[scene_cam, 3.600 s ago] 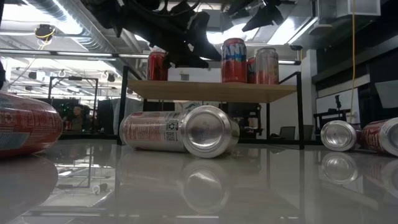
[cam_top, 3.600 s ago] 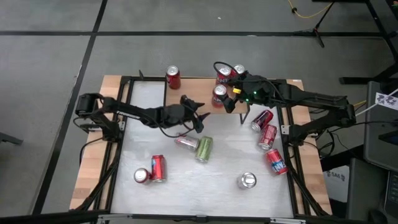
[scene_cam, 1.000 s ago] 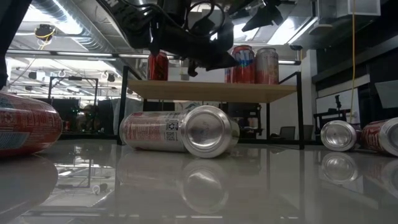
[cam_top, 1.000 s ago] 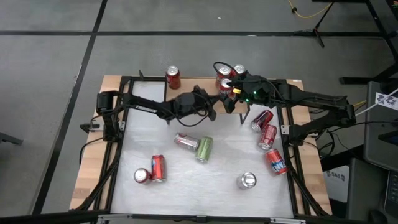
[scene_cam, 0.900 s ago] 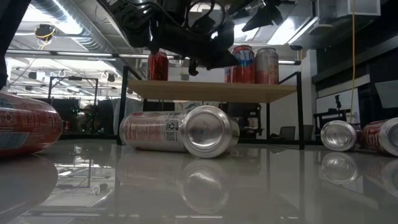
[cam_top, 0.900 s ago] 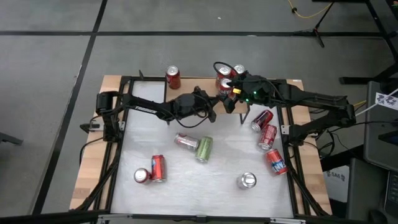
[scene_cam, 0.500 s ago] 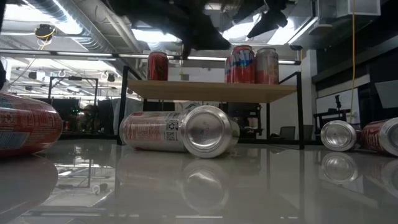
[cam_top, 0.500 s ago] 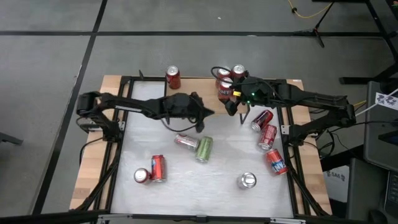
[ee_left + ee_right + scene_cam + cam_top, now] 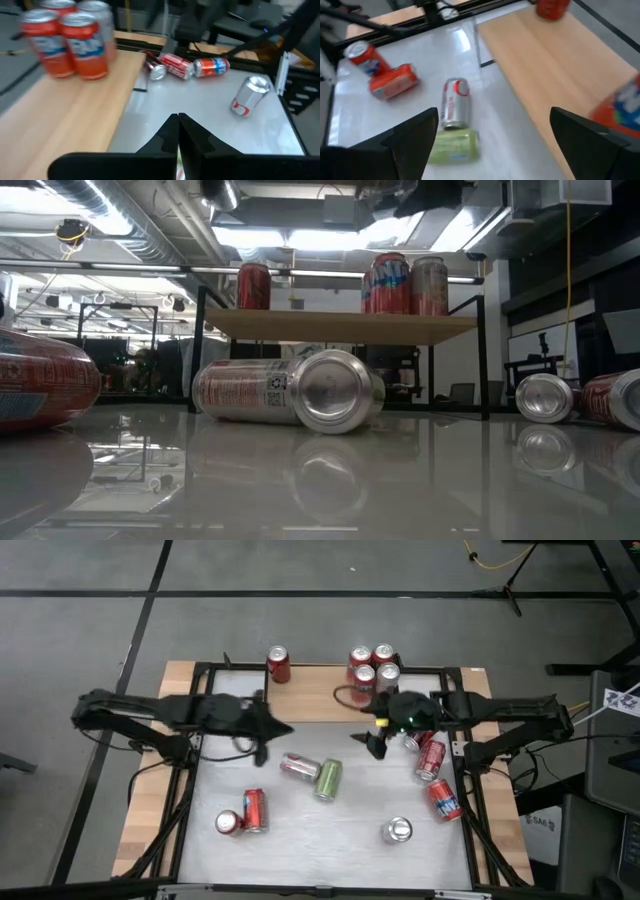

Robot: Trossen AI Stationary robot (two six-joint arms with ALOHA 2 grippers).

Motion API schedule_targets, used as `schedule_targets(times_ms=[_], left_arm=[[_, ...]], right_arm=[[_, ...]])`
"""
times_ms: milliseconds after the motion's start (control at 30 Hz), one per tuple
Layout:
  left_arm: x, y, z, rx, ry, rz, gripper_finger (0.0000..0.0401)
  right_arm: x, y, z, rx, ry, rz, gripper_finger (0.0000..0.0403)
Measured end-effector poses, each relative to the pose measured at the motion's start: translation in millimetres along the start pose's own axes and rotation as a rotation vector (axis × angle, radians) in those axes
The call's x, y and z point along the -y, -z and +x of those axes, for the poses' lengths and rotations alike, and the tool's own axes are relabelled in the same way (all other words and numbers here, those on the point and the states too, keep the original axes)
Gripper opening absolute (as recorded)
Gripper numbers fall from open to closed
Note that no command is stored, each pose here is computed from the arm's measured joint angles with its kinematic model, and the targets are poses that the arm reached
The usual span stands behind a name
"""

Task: Place canned beverage on shelf
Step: Put the orange soda can on the shelf aligned with the other orange soda can

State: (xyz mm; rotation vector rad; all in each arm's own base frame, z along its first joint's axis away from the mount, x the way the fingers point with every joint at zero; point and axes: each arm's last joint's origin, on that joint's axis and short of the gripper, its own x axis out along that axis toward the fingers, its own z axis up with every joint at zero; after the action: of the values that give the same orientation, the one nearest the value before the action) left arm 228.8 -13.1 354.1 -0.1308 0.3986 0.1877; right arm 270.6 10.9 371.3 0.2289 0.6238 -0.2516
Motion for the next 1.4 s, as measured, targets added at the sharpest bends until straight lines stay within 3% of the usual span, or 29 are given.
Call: schedule_targets(times_ms=[100,200,467,800,1033,1400], left_arm=[[5,13,-26,0.005,-0.035,-0.037,0.0002],[11,33,-41,-0.004,0.001,-0.081,0.0002],[15,78,-53,-0.058,0.091,-0.102,0.0002],[14,80,-46,-0.03,0.066,-0.119,0.0011],[12,79,-45,-0.023,0.054,-0.127,0.0072],[10,78,-45,-0.003,0.0,-0.126,0.0209]], right_arm=[[-13,5,-3,-0.003,-0.029,-0.031,0.0372],[-26,10,-2,-0.021,-0.068,-0.061,0.0372],[-51,22,4,-0.083,-0.174,-0.119,0.0372],[-58,27,15,-0.128,-0.2,-0.133,0.0372],[-58,27,15,-0.13,-0.202,-0.133,0.0372],[-58,27,15,-0.134,-0.209,-0.133,0.0372]])
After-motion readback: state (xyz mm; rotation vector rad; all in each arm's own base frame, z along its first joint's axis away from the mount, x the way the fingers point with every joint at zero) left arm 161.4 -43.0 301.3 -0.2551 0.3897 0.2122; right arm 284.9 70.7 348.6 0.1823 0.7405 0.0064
